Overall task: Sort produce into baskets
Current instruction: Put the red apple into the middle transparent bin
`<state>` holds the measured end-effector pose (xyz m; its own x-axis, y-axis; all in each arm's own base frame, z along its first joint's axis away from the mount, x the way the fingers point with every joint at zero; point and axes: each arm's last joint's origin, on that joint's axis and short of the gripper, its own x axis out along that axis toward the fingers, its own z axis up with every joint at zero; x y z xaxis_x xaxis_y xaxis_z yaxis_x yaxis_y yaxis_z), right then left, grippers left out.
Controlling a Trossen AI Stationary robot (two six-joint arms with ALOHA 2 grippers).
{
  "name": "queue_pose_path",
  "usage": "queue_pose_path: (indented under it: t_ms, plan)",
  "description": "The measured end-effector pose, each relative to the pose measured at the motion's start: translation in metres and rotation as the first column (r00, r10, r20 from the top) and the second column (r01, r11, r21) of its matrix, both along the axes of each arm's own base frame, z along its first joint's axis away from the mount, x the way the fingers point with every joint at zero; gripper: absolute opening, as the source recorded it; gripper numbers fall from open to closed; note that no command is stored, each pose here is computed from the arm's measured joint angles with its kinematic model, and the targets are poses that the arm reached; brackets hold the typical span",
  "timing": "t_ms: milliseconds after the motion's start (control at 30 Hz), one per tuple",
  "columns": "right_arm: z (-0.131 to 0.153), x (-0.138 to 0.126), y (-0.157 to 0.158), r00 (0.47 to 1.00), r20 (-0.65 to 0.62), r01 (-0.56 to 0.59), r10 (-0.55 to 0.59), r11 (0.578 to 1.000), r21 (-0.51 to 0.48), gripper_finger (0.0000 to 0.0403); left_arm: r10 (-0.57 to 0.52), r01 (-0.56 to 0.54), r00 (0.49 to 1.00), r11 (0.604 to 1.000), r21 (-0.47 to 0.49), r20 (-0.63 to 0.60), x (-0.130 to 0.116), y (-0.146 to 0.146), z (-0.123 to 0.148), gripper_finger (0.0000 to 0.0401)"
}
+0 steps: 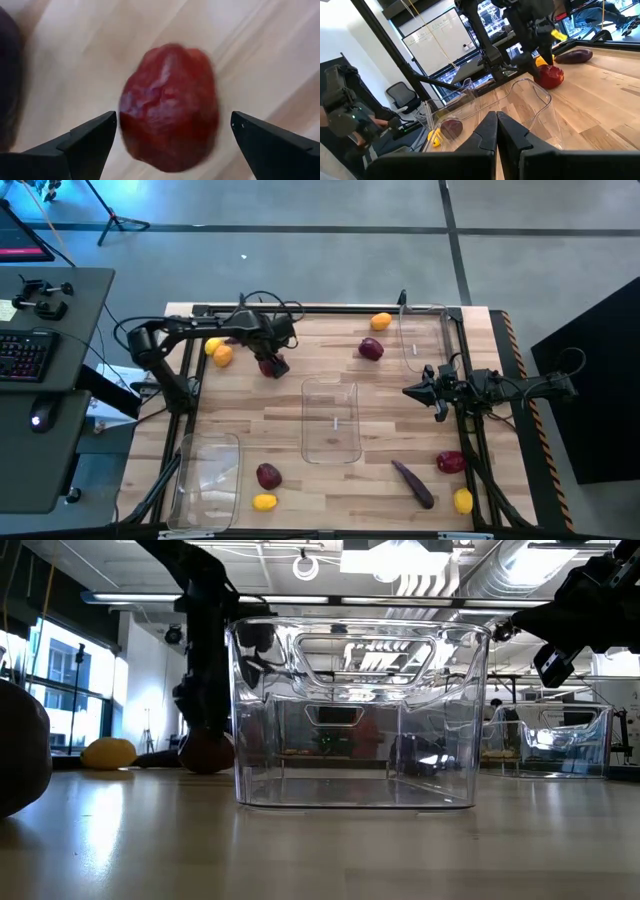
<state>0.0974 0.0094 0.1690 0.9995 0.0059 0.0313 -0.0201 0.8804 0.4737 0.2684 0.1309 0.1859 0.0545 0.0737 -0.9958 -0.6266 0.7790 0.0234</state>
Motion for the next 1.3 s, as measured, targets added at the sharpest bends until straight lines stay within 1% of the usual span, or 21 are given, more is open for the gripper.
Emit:
queue_pose_path:
  t_ms: [133,333,467,533,600,667,700,800,867,933,967,1033,1100,1167,1267,1300]
  plan:
    - [0.000,0.000,0.000,1.000,0.000,0.000,0.000,1.000,0.000,0.0000,0.003,-0.003,0.999,1.000,-0.007,-0.050,0.004,0.001,-0.015,0.0380]
    - [0.000,0.000,0.000,1.000,0.000,0.000,0.000,1.000,0.000,0.0000,0.011,-0.012,0.997,1.000,-0.011,-0.071,0.011,0.004,-0.031,0.0380]
    - [0.000,0.000,0.000,1.000,0.000,0.000,0.000,1.000,0.000,0.0000,0.011,-0.012,0.996,1.000,-0.018,-0.085,0.011,0.004,-0.036,0.0378]
    - [0.000,0.000,0.000,1.000,-0.001,0.000,0.000,1.000,0.000,0.0000,0.009,-0.010,0.996,1.000,-0.019,-0.089,0.011,0.004,-0.035,0.0366]
    - [0.000,0.000,0.000,1.000,-0.001,0.000,0.000,1.000,0.000,0.0000,0.001,-0.002,0.997,1.000,-0.019,-0.082,0.008,0.003,-0.029,0.0344]
    - [0.000,0.000,0.000,1.000,-0.001,0.000,0.000,1.000,0.000,0.0000,0.002,-0.003,0.999,1.000,-0.003,-0.048,0.006,0.001,-0.018,0.0315]
    - [0.000,0.000,0.000,1.000,0.000,0.000,0.000,1.000,0.000,0.0000,0.008,-0.008,1.000,1.000,0.006,-0.029,0.005,0.001,-0.012,0.0309]
    - [0.000,0.000,0.000,1.000,-0.001,0.000,0.000,1.000,0.000,0.0000,0.056,-0.058,0.997,0.998,0.037,0.056,-0.003,-0.003,0.015,0.0309]
    - [0.000,0.000,0.000,1.000,-0.001,0.000,0.000,1.000,0.000,0.0000,0.091,-0.100,0.984,0.994,0.052,0.153,-0.009,-0.011,0.038,0.0309]
    - [0.000,0.000,0.000,1.000,0.000,0.000,0.000,1.000,0.000,0.0000,0.122,-0.139,0.950,0.990,0.040,0.286,-0.013,-0.023,0.062,0.0309]
    - [0.000,0.000,0.000,1.000,0.000,0.000,0.000,1.000,0.000,0.0000,0.129,-0.149,0.922,0.988,0.028,0.364,-0.014,-0.032,0.075,0.0309]
    - [0.000,0.000,0.000,1.000,0.000,0.000,0.000,1.000,0.000,0.0000,0.119,-0.142,0.839,0.990,0.001,0.531,-0.011,-0.052,0.099,0.0309]
    - [0.000,0.000,0.000,1.000,-0.001,0.000,0.000,1.000,0.000,0.0000,0.092,-0.106,0.748,0.994,-0.019,0.657,-0.004,-0.076,0.117,0.0309]
    - [0.000,0.000,0.000,1.000,-0.001,0.000,0.000,1.000,0.000,0.0000,0.074,-0.067,0.691,0.997,-0.039,0.719,0.006,-0.100,0.123,0.0309]
    - [0.000,0.000,0.000,1.000,0.000,0.000,0.000,1.000,0.000,0.0000,0.055,-0.032,0.651,0.998,-0.045,0.758,0.024,-0.132,0.117,0.0309]
    - [0.000,0.000,0.000,1.000,-0.001,0.000,0.000,1.000,0.000,0.0000,0.043,-0.030,0.647,0.999,-0.031,0.761,0.030,-0.141,0.113,0.0309]
